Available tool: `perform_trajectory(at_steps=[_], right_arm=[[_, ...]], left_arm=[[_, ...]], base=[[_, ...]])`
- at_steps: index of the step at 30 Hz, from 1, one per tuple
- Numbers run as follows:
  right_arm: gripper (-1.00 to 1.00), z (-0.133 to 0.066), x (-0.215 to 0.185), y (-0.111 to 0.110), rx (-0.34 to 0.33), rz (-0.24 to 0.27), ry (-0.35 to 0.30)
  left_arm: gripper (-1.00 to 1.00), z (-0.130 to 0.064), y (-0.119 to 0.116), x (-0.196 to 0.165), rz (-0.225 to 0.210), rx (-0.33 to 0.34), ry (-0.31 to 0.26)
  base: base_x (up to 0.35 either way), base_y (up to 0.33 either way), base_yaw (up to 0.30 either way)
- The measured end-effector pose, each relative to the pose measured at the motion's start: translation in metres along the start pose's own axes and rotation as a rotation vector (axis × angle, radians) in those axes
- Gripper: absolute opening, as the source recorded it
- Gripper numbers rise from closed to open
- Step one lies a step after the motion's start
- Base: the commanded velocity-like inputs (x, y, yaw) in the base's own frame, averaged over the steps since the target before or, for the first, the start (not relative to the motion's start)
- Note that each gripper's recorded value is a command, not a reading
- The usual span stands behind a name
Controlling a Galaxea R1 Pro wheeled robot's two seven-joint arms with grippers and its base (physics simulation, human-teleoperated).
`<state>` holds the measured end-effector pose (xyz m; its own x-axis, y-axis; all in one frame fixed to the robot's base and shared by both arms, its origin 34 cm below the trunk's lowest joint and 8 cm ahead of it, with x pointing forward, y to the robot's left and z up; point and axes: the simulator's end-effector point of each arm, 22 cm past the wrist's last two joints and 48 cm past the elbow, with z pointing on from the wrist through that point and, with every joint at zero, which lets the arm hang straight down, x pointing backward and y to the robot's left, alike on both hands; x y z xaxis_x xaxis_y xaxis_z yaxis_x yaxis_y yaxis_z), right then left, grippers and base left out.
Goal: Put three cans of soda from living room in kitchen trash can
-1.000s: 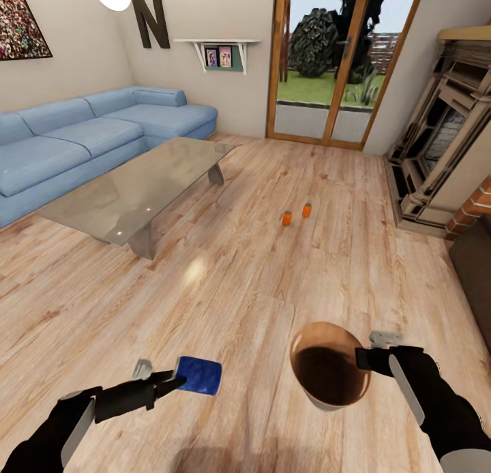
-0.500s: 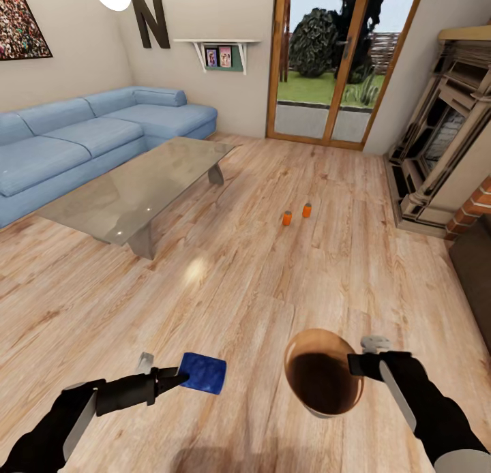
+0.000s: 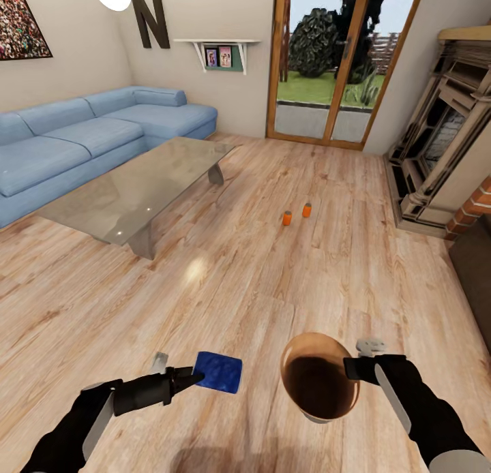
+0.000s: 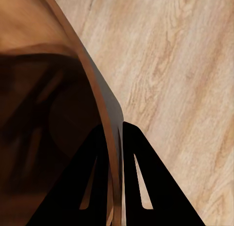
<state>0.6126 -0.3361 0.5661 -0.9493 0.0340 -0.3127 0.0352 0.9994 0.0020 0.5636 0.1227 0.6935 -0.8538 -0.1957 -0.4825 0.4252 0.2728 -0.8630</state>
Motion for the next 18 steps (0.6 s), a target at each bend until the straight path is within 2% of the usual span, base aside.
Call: perform_trajectory(at_steps=[4, 7, 9, 18], right_arm=[[-1.0, 0.002, 0.003, 0.005, -0.011, 0.007, 0.008], [-1.0, 0.004, 0.007, 0.008, -0.009, -0.012, 0.016], [-1.0, 0.004, 0.007, 0.01, -0.013, -0.012, 0.018], [-1.0, 0.013, 0.013, 0.007, -0.007, -0.013, 0.011]], left_arm=[[-1.0, 0.011, -0.007, 0.001, 0.0, 0.024, -0.005], [-1.0, 0.018, -0.017, -0.005, 0.034, 0.043, 0.002], [-1.0, 0.021, -0.021, -0.005, 0.04, 0.053, 0.012], [-1.0, 0.025, -0.029, -0.008, 0.032, 0.067, 0.028]], base=[[0.0, 0.0, 0.0], [0.0, 0.0, 0.0], [0.0, 0.0, 0.0], [0.0, 0.0, 0.0]])
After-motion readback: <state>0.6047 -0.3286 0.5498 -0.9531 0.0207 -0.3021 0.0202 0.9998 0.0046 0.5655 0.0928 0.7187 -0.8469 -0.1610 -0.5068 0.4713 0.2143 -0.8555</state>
